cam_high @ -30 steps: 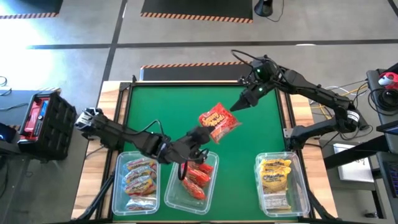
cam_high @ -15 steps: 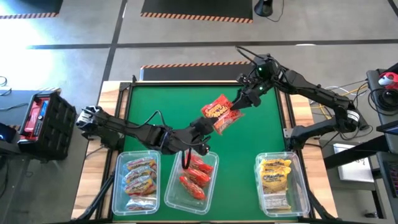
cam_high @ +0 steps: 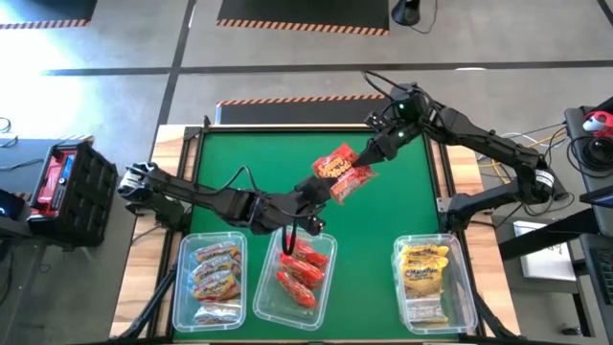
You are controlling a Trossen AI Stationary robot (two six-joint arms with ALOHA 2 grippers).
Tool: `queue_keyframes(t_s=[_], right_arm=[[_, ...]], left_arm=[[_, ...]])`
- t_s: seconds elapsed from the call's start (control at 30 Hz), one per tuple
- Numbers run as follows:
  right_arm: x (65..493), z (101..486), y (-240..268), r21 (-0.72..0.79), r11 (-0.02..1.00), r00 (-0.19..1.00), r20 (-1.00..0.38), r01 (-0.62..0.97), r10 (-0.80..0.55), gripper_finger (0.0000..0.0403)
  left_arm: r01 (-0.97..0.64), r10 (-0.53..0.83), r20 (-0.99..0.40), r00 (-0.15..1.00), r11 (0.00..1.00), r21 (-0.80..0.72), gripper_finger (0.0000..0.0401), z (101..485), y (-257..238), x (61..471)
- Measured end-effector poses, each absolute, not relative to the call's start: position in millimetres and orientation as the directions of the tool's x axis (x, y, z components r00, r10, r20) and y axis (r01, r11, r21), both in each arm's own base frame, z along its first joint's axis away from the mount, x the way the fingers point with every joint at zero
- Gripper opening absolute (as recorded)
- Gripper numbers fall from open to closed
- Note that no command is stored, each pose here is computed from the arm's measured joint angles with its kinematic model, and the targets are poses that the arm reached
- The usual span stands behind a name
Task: Sort Maruchan noodles
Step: Put the orange noodle pack into the middle transparent bin
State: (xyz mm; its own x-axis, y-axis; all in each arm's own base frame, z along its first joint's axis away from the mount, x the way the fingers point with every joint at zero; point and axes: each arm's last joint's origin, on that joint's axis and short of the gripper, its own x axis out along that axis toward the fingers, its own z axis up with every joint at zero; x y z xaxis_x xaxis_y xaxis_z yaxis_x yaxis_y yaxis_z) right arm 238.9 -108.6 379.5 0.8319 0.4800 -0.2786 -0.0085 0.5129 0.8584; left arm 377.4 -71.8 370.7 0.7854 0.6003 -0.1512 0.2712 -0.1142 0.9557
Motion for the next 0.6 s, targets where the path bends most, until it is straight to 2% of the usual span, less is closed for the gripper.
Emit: queue_keyframes(t_s=[0.33,0.47,0.6], right_arm=[[239.7,381.6,-108.2,0.890,0.455,0.829,-0.257,0.004,0.497,0.0203],[243.5,389.5,-109.4,0.893,0.446,0.841,-0.198,-0.058,0.504,0.0203],[246.4,399.1,-110.5,0.878,0.461,0.854,-0.135,-0.132,0.502,0.0203]], left_arm=[[0.257,0.587,-0.146,0.796,-0.109,0.960,0.0098,371.9,-68.4,378.9],[0.231,0.598,-0.124,0.792,-0.105,0.967,0.0098,374.9,-68.0,379.0],[0.139,0.616,-0.051,0.786,-0.096,0.986,0.0098,380.0,-66.7,380.5]])
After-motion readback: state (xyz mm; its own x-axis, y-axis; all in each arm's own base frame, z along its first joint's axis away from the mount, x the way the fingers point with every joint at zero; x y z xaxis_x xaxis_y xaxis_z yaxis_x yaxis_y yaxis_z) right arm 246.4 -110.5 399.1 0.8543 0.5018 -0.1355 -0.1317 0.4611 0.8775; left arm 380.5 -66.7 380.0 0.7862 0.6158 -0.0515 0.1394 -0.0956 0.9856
